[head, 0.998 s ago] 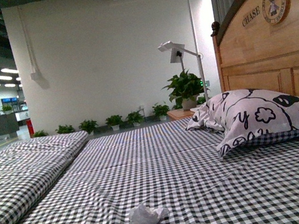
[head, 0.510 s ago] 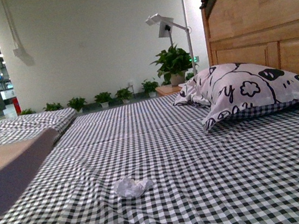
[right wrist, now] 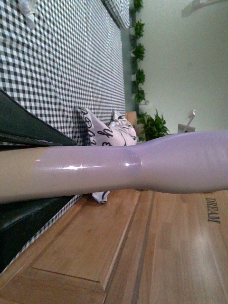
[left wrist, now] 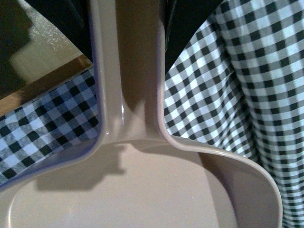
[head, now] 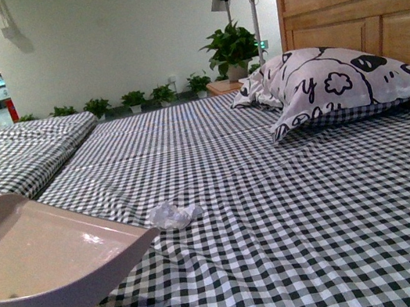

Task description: Clean up trash

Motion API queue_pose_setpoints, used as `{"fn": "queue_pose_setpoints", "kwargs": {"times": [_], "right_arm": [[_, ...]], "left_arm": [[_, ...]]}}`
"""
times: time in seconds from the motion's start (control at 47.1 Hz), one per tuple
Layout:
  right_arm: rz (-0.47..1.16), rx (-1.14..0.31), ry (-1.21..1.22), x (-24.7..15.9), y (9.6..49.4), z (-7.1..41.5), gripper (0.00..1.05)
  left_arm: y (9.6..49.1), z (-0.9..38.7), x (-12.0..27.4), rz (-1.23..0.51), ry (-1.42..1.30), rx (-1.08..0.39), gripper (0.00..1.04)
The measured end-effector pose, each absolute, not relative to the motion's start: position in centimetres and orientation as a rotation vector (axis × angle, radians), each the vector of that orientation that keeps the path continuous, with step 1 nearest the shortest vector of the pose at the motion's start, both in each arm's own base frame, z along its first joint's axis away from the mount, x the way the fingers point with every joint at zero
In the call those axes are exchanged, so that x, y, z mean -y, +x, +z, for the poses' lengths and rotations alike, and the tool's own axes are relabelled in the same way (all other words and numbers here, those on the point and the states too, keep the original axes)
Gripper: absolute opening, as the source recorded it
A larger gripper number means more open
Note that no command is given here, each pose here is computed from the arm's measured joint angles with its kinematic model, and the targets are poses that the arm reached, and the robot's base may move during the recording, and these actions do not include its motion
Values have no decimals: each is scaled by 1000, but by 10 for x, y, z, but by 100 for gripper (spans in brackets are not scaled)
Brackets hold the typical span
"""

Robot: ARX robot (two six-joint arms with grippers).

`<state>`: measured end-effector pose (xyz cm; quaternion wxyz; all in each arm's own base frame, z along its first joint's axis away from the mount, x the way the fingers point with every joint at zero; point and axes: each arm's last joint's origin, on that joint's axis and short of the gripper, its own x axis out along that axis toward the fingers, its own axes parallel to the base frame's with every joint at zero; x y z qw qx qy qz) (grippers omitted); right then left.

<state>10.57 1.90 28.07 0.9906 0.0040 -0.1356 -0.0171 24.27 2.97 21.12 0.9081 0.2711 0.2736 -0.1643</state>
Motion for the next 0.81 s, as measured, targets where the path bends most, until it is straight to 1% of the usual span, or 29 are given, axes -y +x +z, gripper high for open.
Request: {"fn": "queue_pose_setpoints", "kwargs": {"times": [0.234,0.467,0.807], "right_arm": [[-34,272,8,-19,106,281,21],[-35,272,8,-19,106,281,21],[-34,272,8,-19,106,281,21]], "left_arm": [[272,200,-27,-427,535,-591,26],[288,183,-28,-470,520,-651,26],[318,182,-20,-503,533,-635,26]]}}
